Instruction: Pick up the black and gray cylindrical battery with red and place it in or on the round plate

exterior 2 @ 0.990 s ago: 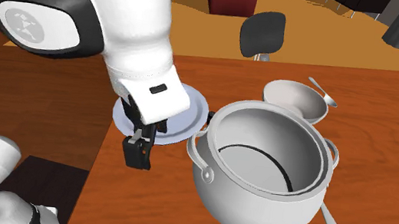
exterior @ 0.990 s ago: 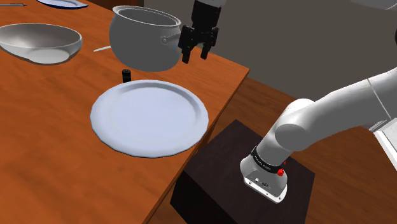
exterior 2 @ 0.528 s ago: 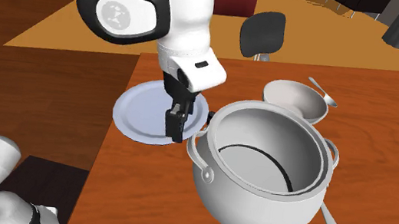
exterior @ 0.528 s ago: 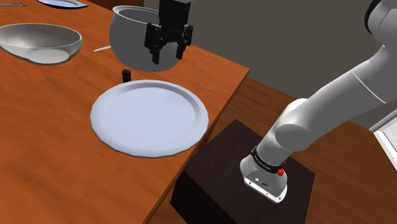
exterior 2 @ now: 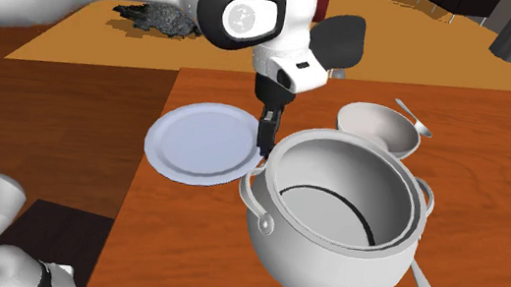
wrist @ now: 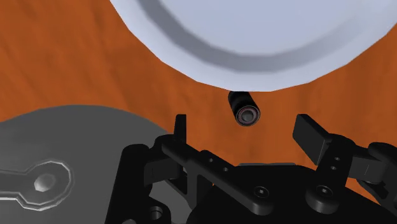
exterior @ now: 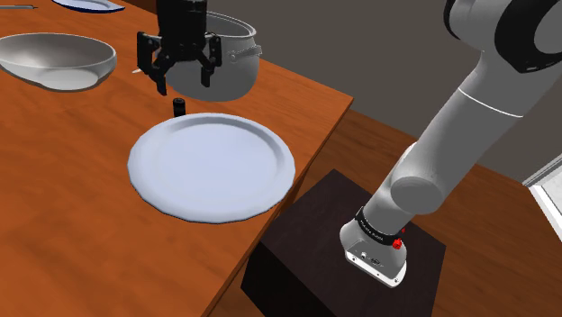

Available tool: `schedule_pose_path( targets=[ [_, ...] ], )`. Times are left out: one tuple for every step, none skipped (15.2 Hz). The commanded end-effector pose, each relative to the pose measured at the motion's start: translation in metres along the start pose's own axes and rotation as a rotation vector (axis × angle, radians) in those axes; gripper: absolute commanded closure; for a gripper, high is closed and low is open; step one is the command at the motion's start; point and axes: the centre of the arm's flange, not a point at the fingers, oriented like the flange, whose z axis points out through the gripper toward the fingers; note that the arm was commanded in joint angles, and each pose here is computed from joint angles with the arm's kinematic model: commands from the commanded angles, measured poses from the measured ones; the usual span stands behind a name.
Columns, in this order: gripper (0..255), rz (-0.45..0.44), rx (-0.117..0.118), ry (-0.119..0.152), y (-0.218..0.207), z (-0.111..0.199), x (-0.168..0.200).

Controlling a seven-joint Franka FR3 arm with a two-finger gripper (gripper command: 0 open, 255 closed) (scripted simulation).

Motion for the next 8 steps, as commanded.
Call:
schedule_pose_path(
  targets=[
    [0,0.005,-0.001,0.003,-0.013,0.0,0.004],
    [0,0.005,-0.001,0.003,-0.013,0.005,0.004],
    [0,0.005,-0.001,0.003,-0.013,0.01,0.004],
    [0,0.005,-0.001,0.003,-0.013,0.015,0.004],
    [0,0.005,-0.001,0.003,-0.013,0.021,0.004],
    [0,0.005,-0.001,0.003,-0.012,0.026,0.004],
    [0,0.005,-0.001,0.003,-0.012,0.031,0.004],
    [0,0.005,-0.001,0.003,-0.012,0.04,0.004]
  ],
)
